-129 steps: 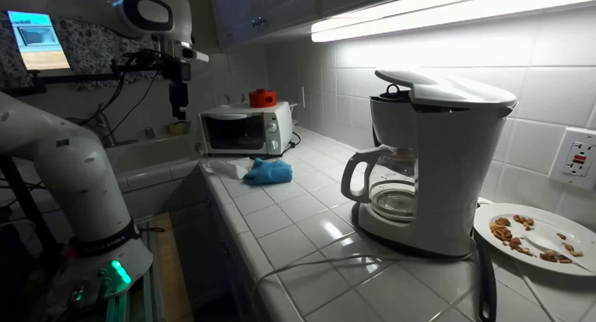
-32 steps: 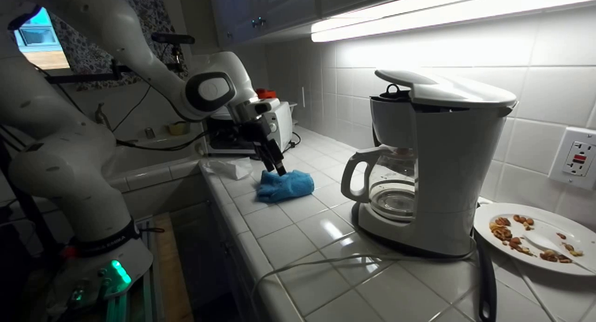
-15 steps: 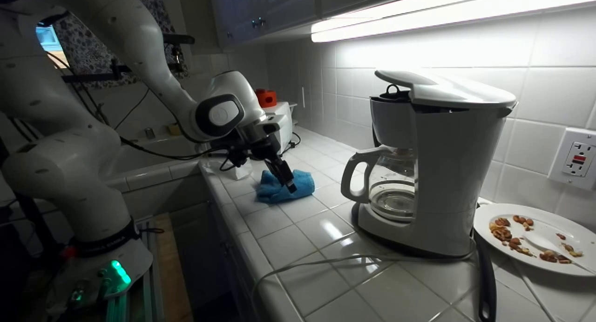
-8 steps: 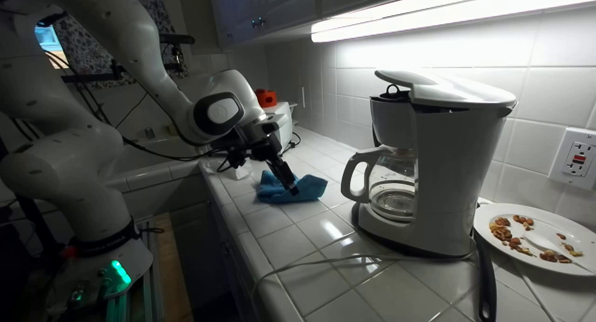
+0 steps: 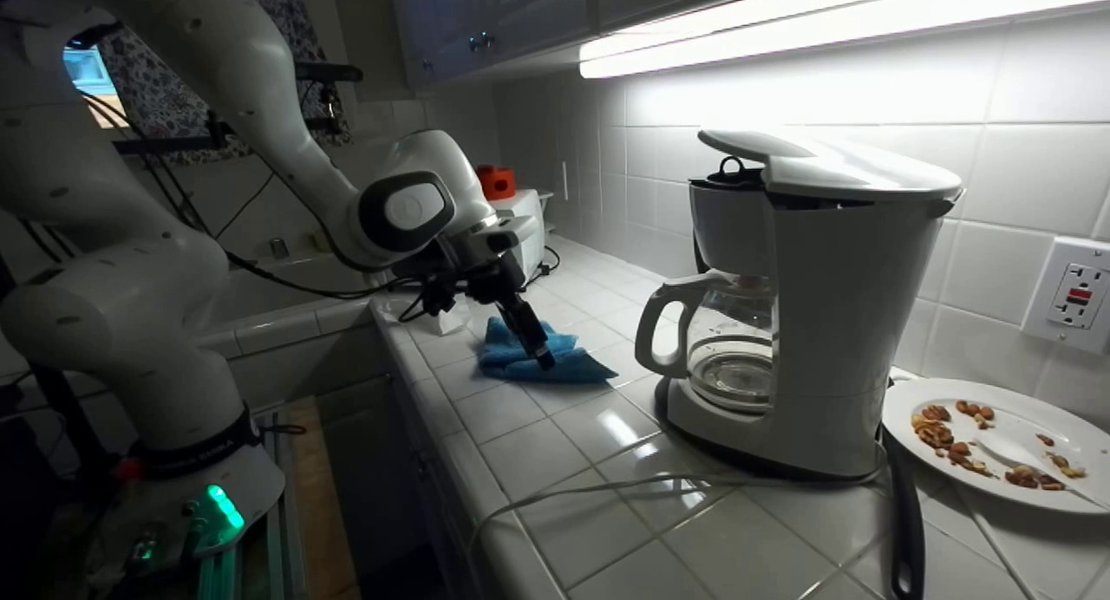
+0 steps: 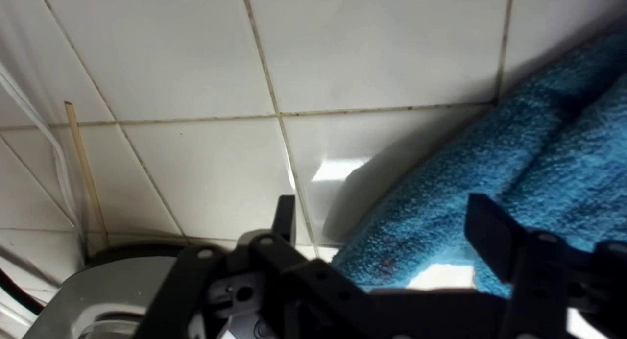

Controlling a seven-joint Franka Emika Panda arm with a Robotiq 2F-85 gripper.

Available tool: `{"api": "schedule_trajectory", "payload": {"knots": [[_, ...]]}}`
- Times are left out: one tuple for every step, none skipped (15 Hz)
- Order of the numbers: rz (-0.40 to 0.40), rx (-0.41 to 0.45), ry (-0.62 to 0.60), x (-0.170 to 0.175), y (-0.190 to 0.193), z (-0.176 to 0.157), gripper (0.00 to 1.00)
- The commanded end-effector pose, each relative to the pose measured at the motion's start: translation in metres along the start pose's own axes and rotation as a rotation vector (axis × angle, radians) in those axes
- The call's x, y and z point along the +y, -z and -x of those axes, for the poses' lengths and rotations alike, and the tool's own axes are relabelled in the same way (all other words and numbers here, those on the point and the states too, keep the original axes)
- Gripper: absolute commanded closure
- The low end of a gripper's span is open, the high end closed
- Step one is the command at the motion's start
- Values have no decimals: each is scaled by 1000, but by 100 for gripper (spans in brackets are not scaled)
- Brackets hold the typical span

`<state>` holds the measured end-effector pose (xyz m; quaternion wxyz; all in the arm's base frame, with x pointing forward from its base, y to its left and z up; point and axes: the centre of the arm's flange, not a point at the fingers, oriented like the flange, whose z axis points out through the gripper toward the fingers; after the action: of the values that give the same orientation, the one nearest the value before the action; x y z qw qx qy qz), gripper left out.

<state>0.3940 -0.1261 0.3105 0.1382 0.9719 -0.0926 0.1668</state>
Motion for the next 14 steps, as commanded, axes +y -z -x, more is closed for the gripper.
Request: {"api": "schedule_trajectory", "payload": {"knots": [[-8,64,15,-15,51,16,0],[-26,76,25,-21,57,13,0],[-51,85,27,-25,62,8,0],[-64,91,20,-31,65,3,0],[-87,92,9,-38,66,-1,0],[-106,90,-3,-44,61,-4,3],[-133,90,-17,-50,57,-6,6],[-142,82,-28,-54,52,-8,6],[-155,74,-35,-58,49,-9,9],[-154,71,-39,-61,47,-9,10],[-154,69,-36,-63,44,-9,13],[-150,63,-35,-63,40,-8,20],[-146,59,-35,-62,37,-8,27],[-142,55,-38,-62,33,-6,33]]}}
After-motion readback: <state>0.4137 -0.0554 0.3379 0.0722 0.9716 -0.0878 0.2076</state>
